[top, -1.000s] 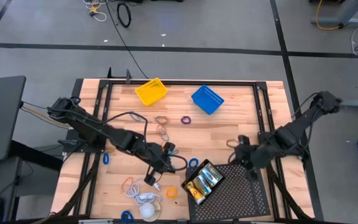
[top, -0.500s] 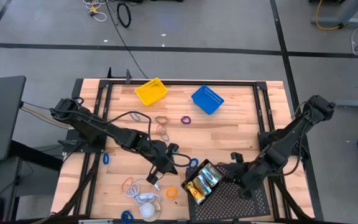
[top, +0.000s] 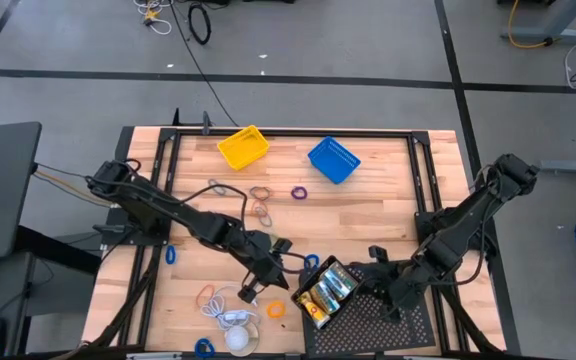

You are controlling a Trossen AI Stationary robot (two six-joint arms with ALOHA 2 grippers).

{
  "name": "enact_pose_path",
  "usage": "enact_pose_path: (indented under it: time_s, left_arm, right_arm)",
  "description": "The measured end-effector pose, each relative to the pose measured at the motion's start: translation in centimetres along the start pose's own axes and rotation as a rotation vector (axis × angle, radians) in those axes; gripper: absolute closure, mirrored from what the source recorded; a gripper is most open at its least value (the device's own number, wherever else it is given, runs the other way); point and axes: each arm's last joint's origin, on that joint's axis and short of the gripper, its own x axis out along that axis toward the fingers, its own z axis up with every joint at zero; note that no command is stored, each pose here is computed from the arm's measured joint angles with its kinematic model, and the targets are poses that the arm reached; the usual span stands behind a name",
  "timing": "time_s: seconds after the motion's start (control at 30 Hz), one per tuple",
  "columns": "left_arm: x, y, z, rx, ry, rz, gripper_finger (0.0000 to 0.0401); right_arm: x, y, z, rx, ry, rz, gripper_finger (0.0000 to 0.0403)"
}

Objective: Pick & Place Office Desk Supplies
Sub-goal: Adjust the black basket filled with crayon box on the shelf

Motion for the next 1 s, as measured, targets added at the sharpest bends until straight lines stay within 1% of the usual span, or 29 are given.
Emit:
enact_pose_path:
  time_s: [0.1,0.27,0.37,0.77,1.0]
  left_arm:
    - [0.5,0.0,-0.2,-0.004,0.0,-0.011,0.04]
    - [0.6,0.1,0.4,-0.005,-0.076,-0.004,0.04]
    - [0.6,0.0,0.6,-0.005,-0.096,-0.022,0.04]
    - [0.7,-1.2,0.8,-0.006,-0.099,-0.069,0.04]
    - [0.7,-1.1,1.1,0.001,-0.131,-0.075,0.04]
  right_arm:
    - [0.0,0.0,0.0,0.0,-0.003,-0.003,0.0403]
    - [0.0,0.0,0.0,-0.001,-0.01,-0.013,0.0403]
    - [0.0,-0.1,0.0,-0.001,-0.014,-0.018,0.0403]
    - [0.0,-0.1,0.1,-0.005,-0.036,-0.044,0.0403]
    - [0.0,-0.2,0.1,-0.005,-0.044,-0.054,0.0403]
